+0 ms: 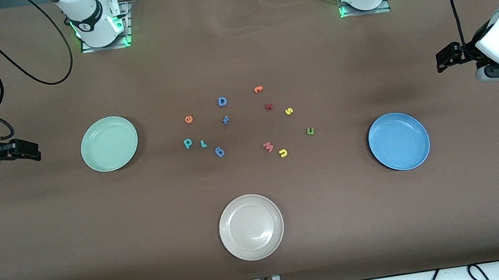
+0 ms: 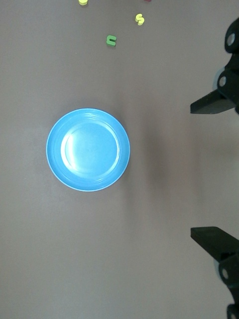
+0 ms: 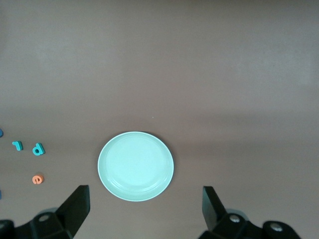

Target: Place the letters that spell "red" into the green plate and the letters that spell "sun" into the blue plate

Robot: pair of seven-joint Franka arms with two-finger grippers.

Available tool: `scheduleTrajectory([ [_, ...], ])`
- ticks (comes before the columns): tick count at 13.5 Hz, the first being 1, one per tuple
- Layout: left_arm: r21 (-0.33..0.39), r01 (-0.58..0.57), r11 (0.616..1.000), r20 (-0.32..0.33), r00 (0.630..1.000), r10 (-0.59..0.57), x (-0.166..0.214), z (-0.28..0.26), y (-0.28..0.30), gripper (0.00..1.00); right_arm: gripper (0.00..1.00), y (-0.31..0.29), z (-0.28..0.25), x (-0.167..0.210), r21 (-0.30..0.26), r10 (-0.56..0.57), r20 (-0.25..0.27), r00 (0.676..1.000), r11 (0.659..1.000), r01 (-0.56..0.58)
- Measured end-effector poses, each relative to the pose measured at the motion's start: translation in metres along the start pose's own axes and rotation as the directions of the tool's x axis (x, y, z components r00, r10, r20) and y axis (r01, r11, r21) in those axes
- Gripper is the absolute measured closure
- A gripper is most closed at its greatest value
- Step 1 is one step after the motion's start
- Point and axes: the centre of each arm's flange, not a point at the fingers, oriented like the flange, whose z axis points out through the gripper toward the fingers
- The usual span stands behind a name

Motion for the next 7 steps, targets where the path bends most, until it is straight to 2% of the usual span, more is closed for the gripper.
scheduleTrajectory([
  [7,0.000,0.000,1.000,-0.001,1.000,0.000,0.0006,0.0017,0.0000,0.00,0.00,-0.0045,0.0067,-0.0002,-0.002,-0.003,0.025,1.000,1.000,0.003],
])
